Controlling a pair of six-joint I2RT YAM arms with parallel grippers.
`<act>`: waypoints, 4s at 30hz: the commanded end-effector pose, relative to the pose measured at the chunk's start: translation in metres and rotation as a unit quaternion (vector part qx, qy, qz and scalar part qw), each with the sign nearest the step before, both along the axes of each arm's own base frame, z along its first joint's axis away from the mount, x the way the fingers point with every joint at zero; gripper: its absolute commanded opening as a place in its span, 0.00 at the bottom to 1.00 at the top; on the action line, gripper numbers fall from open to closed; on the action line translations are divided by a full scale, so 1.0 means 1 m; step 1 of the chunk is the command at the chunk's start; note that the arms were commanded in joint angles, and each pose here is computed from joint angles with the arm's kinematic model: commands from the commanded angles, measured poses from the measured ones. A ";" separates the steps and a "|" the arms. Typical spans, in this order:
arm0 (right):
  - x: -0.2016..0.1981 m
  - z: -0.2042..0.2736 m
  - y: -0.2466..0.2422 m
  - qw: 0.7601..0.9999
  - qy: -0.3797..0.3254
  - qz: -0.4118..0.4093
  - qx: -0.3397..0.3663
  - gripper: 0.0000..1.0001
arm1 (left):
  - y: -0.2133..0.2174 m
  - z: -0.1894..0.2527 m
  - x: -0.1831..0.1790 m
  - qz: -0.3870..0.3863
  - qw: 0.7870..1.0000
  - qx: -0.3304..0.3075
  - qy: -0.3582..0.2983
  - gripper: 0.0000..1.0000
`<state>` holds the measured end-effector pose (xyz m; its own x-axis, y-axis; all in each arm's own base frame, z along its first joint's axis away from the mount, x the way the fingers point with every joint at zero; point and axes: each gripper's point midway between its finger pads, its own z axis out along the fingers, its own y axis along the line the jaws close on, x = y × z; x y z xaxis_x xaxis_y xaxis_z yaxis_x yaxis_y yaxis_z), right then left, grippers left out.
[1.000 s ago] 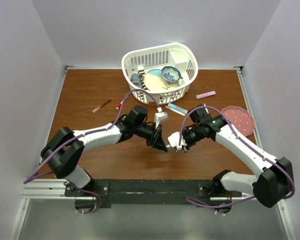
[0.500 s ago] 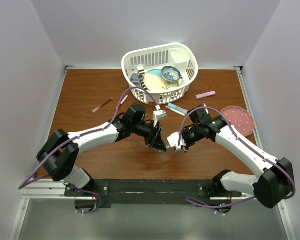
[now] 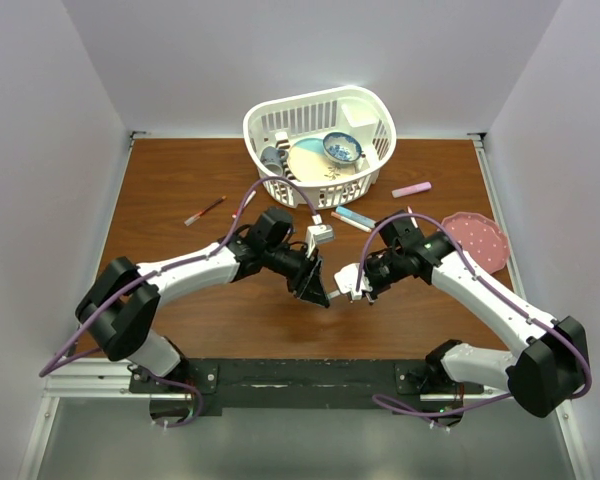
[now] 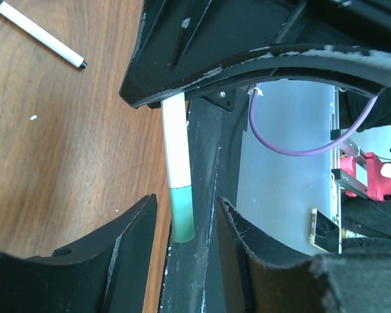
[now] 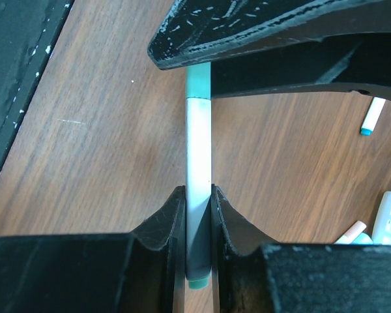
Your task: Open the pen caps
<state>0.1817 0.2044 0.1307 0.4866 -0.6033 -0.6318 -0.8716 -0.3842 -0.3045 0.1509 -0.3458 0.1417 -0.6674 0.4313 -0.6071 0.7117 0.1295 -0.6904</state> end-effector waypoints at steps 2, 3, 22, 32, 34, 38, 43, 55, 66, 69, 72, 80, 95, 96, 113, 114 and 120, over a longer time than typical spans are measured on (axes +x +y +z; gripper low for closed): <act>-0.001 0.005 0.006 1.000 0.001 0.001 0.018 0.00 | -0.011 0.004 0.000 -0.021 1.000 -0.005 -0.003 0.44; -0.001 0.004 0.006 1.000 0.003 0.000 0.018 0.00 | -0.012 0.003 -0.001 -0.024 1.000 -0.004 -0.003 0.42; 0.078 0.006 -0.086 0.991 -0.043 -0.126 0.000 0.00 | 0.030 -0.041 -0.035 -0.022 0.991 0.110 0.071 0.00; 0.148 -0.001 -0.138 0.935 -0.014 -0.353 0.029 0.00 | 0.055 -0.041 0.020 0.125 0.976 0.179 0.008 0.00; 0.169 -0.007 -0.148 0.878 0.028 -0.474 0.055 0.00 | 0.077 -0.029 0.060 0.243 0.949 0.198 -0.045 0.00; 0.184 -0.025 -0.169 0.750 0.107 -0.648 0.077 0.00 | 0.142 -0.008 0.110 0.459 0.853 0.204 -0.140 0.00; 0.207 -0.051 -0.195 0.627 0.136 -0.764 0.070 0.00 | 0.200 0.005 0.118 0.608 0.755 0.182 -0.165 0.00; 0.240 -0.076 -0.210 0.585 0.148 -0.796 0.048 0.00 | 0.270 -0.016 0.108 0.735 0.634 0.185 -0.151 0.00; 0.236 -0.097 -0.210 0.585 0.167 -0.793 0.019 0.21 | 0.302 -0.017 0.108 0.789 0.569 0.187 -0.142 0.00; 0.237 -0.098 -0.212 0.583 0.162 -0.796 0.016 0.25 | 0.306 -0.019 0.108 0.794 0.562 0.186 -0.139 0.00; 0.237 -0.098 -0.214 0.581 0.160 -0.798 0.013 0.28 | 0.308 -0.025 0.109 0.795 0.560 0.195 -0.133 0.00; 0.239 -0.074 -0.214 0.592 0.143 -0.793 0.030 0.33 | 0.320 -0.033 0.112 0.808 0.537 0.207 -0.125 0.00; 0.214 -0.006 -0.162 0.737 0.185 -0.647 0.064 0.36 | 0.337 -0.055 0.111 0.820 0.519 0.223 -0.090 0.04; 0.199 -0.001 -0.142 0.755 0.233 -0.608 0.080 0.36 | 0.339 -0.058 0.110 0.821 0.518 0.226 -0.087 0.04; 0.160 0.038 -0.104 0.783 0.296 -0.528 0.145 0.39 | 0.337 -0.100 0.120 0.803 0.540 0.252 -0.017 0.31; 0.158 0.038 -0.103 0.784 0.298 -0.526 0.144 0.39 | 0.338 -0.100 0.119 0.804 0.538 0.253 -0.017 0.40; 0.146 0.049 -0.095 0.810 0.295 -0.484 0.152 0.43 | 0.341 -0.085 0.118 0.811 0.533 0.240 -0.022 0.70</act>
<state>0.3423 0.0988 0.1612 -0.6274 -0.2761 -0.7281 -0.6747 0.6596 0.3312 0.2604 -0.0077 0.0362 -0.4520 -0.5571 -0.6967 -0.5888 0.7730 -0.2362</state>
